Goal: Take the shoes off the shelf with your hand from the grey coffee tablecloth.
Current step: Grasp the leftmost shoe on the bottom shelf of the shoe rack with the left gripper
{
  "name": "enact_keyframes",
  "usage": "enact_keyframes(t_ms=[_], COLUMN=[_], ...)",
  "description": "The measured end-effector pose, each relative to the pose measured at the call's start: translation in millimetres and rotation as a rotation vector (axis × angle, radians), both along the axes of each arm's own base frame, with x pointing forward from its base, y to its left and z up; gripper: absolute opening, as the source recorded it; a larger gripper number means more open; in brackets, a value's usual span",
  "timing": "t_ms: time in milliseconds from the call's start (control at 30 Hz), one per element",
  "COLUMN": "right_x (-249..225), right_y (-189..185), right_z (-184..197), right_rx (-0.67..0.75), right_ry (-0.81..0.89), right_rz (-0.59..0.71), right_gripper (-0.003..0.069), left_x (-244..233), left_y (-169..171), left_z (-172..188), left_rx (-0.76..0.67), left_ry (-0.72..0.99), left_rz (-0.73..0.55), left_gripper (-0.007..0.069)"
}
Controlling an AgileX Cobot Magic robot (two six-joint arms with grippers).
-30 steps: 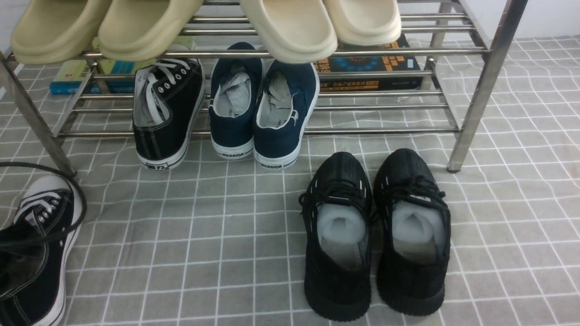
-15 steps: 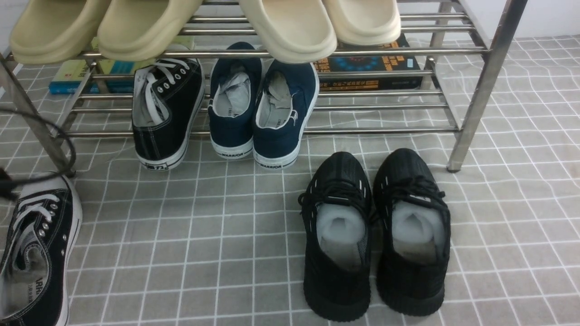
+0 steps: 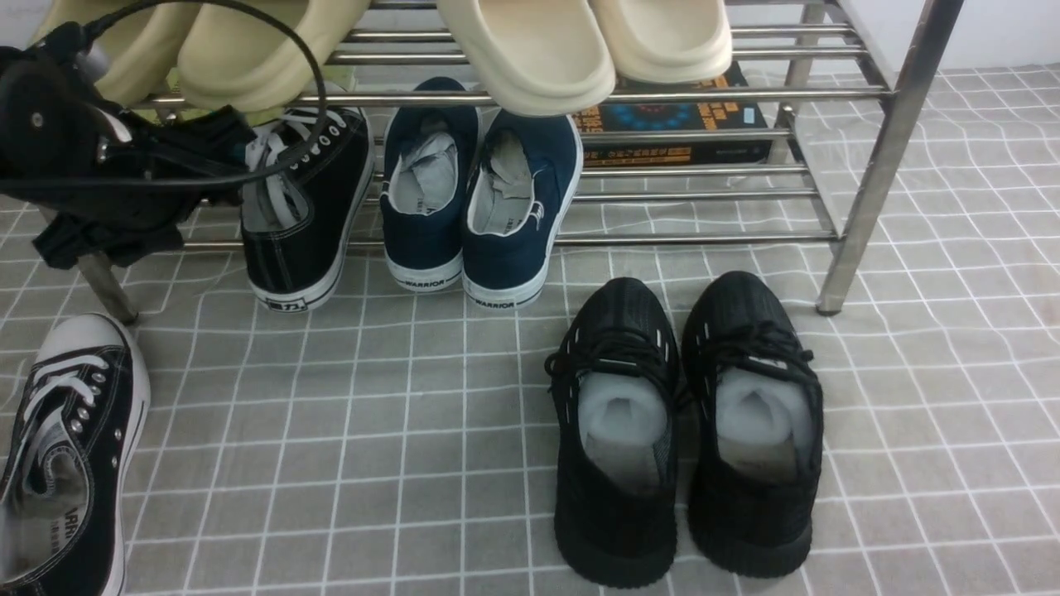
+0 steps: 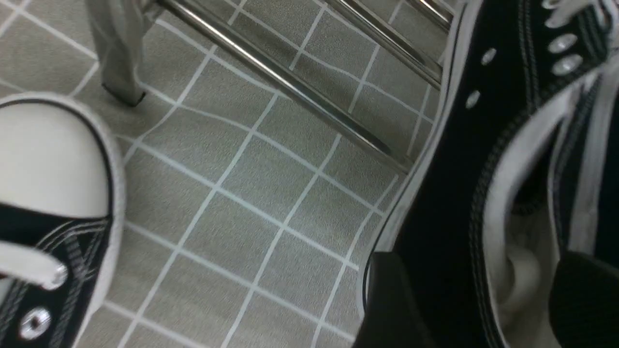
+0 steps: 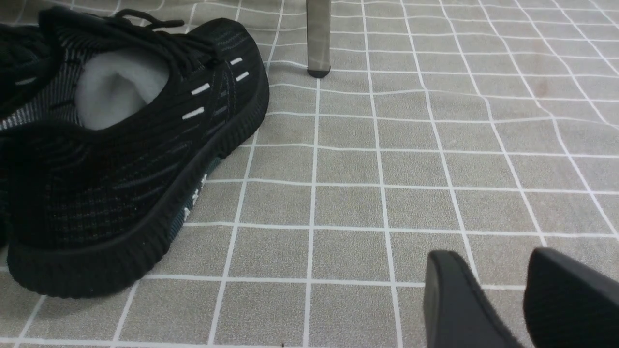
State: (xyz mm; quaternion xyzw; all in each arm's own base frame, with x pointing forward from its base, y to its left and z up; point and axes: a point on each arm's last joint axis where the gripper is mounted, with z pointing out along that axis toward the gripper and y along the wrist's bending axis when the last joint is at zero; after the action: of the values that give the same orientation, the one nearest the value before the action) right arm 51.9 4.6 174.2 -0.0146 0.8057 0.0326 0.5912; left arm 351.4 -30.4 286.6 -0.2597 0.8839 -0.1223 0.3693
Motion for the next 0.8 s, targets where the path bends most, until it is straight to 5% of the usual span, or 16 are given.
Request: enact_keyframes(t_ms=[300, 367, 600, 800], right_x=[0, 0, 0, 0], right_y=[0, 0, 0, 0], right_z=[0, 0, 0, 0], right_rx=[0.0, 0.0, 0.0, 0.0], right_ry=[0.0, 0.0, 0.0, 0.0], right_rz=[0.0, 0.0, 0.0, 0.0], right_gripper=[0.0239, 0.0239, 0.0239, 0.0239], left_x=[23, 25, 23, -4], left_y=[-12, -15, -14, -8], left_z=[-33, -40, -51, -28], left_rx=[-0.042, -0.043, -0.026, 0.019], left_ry=[0.017, 0.035, 0.117, 0.232], left_rz=[-0.011, -0.014, -0.01, 0.0], left_gripper=[0.0424, 0.0377, 0.004, 0.0019])
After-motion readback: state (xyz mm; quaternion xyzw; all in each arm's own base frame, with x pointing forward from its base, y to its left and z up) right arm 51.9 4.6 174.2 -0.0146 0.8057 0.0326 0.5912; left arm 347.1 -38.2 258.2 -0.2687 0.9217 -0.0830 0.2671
